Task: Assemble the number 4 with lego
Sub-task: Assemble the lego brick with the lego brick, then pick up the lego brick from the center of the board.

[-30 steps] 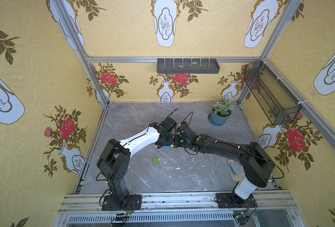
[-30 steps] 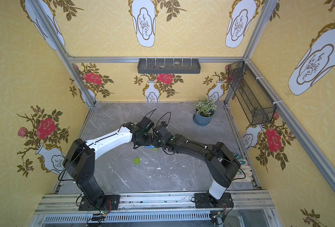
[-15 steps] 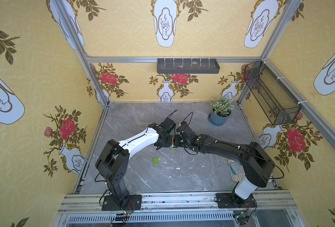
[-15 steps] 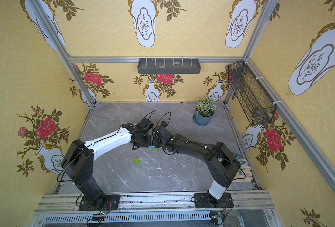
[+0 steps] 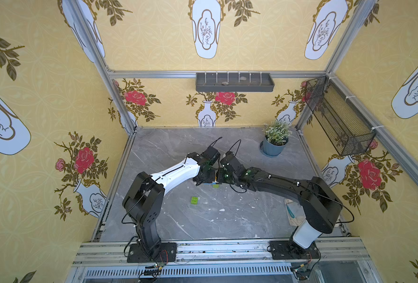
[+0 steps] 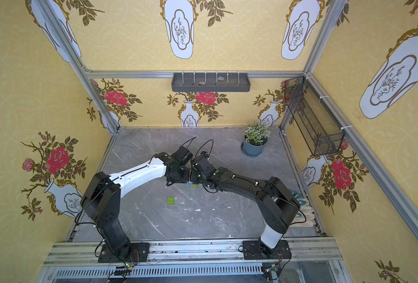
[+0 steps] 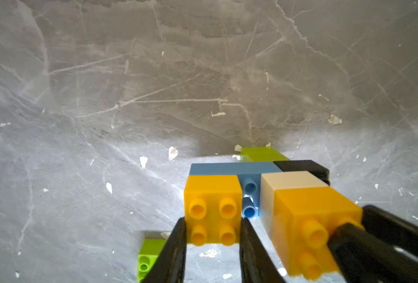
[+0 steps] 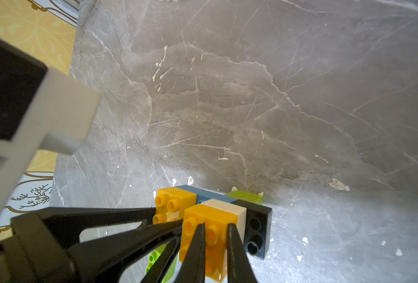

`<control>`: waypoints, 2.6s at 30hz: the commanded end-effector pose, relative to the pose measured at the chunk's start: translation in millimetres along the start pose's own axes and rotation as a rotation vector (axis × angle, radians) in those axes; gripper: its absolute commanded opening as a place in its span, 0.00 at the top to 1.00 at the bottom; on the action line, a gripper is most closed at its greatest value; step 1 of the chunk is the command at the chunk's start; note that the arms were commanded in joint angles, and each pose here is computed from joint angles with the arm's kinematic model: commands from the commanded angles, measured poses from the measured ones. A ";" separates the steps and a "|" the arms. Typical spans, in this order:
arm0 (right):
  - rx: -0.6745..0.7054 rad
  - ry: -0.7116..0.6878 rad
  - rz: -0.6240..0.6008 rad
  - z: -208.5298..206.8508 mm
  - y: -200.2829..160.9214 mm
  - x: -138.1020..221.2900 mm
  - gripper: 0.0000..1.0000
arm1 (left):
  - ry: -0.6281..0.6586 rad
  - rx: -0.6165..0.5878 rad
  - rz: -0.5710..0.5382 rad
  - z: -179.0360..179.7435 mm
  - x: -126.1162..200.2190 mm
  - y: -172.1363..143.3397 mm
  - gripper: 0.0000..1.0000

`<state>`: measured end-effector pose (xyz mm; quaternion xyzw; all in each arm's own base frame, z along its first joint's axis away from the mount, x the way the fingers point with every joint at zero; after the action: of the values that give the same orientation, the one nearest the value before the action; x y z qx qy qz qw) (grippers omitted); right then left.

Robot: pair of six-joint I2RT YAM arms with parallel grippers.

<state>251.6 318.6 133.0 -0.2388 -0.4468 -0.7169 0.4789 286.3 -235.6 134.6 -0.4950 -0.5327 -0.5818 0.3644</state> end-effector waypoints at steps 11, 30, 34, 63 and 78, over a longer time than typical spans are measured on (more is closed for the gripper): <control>0.030 -0.383 0.351 -79.3 -64.6 6.4 0.87 | -0.018 -0.025 -0.068 0.5 24.0 7.9 0.39; 0.037 -0.381 0.354 -79.9 -65.4 6.4 0.86 | -0.128 0.152 -0.111 48.0 46.1 -98.0 0.33; 0.042 -0.383 0.354 -78.5 -64.3 6.7 0.86 | -0.130 0.142 -0.057 38.9 27.4 -98.6 0.33; 0.032 -0.394 0.358 -82.6 -66.9 9.0 0.86 | 0.017 0.087 0.056 52.8 -25.5 -93.6 0.54; 0.040 -0.389 0.356 -78.2 -63.2 8.6 0.86 | 0.019 0.099 0.081 54.4 -32.0 -94.7 0.57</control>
<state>252.6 318.3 133.2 -0.2360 -0.4506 -0.7118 0.4843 215.8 -171.3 78.9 -0.4900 -0.5422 -0.5451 0.4108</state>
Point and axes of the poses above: each gripper's point midway between its finger pads, its own x axis back along the fingers, its own z axis along the line the jaws close on, y = z × x, the point moved 6 cm from there along x, back along the fingers, and after that the axes turned 6 degrees about -x, right-handed, at the moved point
